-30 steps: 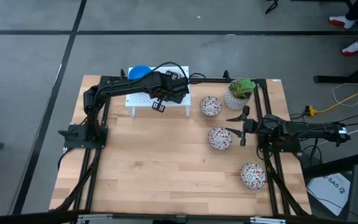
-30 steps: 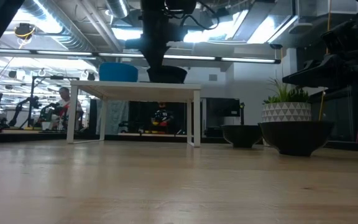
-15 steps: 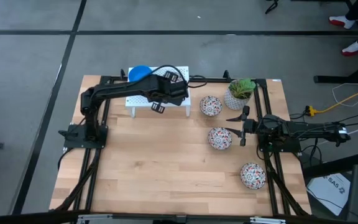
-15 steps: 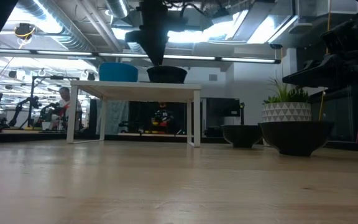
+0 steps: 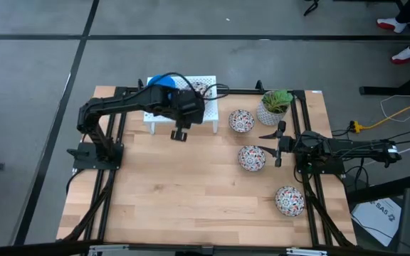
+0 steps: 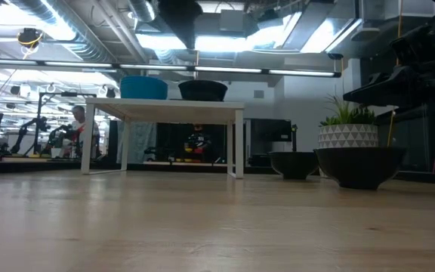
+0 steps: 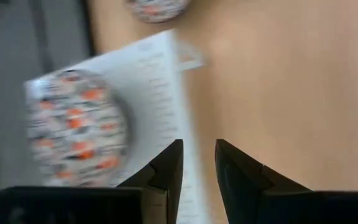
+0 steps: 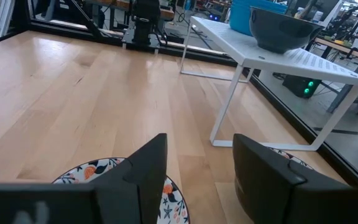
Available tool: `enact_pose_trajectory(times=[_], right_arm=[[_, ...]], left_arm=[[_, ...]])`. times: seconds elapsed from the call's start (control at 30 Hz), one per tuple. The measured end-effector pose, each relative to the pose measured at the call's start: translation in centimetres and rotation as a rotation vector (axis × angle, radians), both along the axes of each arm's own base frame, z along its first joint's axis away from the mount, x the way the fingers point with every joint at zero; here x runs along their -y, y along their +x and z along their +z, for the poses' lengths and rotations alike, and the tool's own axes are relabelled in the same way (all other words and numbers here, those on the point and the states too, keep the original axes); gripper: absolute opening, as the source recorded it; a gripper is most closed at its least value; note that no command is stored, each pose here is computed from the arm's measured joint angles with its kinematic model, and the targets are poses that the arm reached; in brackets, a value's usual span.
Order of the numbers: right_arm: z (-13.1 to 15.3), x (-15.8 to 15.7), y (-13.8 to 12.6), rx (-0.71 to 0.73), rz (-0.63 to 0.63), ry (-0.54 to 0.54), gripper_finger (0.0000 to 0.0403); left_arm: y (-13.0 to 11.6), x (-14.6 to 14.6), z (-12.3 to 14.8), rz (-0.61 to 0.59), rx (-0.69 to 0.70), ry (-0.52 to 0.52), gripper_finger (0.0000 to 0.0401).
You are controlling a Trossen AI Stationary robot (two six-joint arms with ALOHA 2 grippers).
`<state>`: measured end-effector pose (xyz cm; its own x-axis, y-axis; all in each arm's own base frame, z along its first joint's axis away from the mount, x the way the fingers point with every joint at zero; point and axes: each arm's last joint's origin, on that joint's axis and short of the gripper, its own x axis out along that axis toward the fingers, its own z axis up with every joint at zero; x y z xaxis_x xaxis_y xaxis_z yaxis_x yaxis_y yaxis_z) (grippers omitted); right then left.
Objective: Pick & Place Mini bowls
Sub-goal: Stack the patterned black bowl on the patterned black bowl on the shelf
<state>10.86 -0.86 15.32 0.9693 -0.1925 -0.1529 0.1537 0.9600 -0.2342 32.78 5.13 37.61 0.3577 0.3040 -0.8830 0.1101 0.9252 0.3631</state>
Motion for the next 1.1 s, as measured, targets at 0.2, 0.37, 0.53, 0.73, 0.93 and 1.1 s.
enact_pose_trajectory(times=[0.2, 0.37, 0.53, 0.73, 0.93, 1.1], right_arm=[[0.0, 0.0, 0.0, 0.0, 0.0, 0.0, 0.0182], [0.0, 0.0, 0.0, 0.0, 0.0, 0.0, 0.0182], [0.0, 0.0, 0.0, 0.0, 0.0, 0.0, 0.0182], [0.0, 0.0, 0.0, 0.0, 0.002, 0.001, 0.0182], [0.0, 0.0, 0.0, 0.0, 0.002, 0.001, 0.0182], [0.0, 0.0, 0.0, 0.0, 0.001, 0.001, 0.0182]], left_arm=[[-0.7, 2.7, -0.3, -0.005, -0.037, -0.19, 0.0086], [-0.4, 5.2, -3.5, -0.079, -0.105, -0.267, 0.0086], [-1.4, 7.1, -8.8, -0.186, -0.086, -0.375, 0.0086], [-4.1, 8.1, -12.9, -0.159, 0.125, -0.404, 0.0086], [-7.7, 8.9, -16.1, -0.158, 0.388, -0.427, 0.0086], [-11.1, 8.5, -18.8, -0.046, 0.536, -0.38, 0.0086]])
